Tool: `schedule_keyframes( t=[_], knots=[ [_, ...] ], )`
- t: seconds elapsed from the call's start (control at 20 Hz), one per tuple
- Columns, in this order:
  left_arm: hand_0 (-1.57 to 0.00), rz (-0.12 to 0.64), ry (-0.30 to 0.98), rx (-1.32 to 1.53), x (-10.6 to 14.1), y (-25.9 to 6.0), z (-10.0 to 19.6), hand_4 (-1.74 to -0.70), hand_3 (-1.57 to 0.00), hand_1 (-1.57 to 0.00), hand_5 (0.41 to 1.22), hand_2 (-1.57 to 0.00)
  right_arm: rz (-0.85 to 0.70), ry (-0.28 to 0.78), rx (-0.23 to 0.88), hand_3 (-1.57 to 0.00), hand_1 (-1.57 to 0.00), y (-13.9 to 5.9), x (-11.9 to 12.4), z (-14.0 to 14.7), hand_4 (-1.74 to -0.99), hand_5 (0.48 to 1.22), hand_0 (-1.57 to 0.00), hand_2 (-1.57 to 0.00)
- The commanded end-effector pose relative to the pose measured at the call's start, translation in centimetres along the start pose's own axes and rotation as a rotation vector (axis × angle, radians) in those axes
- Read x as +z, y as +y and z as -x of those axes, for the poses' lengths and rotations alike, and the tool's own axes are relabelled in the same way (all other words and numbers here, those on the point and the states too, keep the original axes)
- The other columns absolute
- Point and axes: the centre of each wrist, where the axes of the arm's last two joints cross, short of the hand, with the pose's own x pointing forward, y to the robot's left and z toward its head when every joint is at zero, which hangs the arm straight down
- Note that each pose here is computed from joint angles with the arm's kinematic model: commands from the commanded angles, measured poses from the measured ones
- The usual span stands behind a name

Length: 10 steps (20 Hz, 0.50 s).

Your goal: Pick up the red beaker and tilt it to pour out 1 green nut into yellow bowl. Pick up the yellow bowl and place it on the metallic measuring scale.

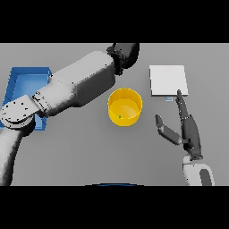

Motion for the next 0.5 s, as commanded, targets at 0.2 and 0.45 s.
schedule_keyframes(
  t=[0.2, 0.45],
  knots=[
    [-1.57, 0.007, 0.241, 0.200, 2.8, -1.9, 9.5, -1.73, -1.32, -1.57, 1.221, -1.57, -0.009, 0.002, 0.020, 0.00, 0.00, 0.5, 0.0, 0.3, -1.161, 0.661, 0.00, 0.00],
    [-1.57, -0.036, 0.533, 0.852, 7.2, -8.1, 16.1, -1.74, -1.43, -1.57, 1.221, -1.57, 0.000, 0.005, 0.052, 0.00, 0.00, 0.1, -0.1, 0.3, -1.140, 0.637, 0.00, 0.00]
  ],
)
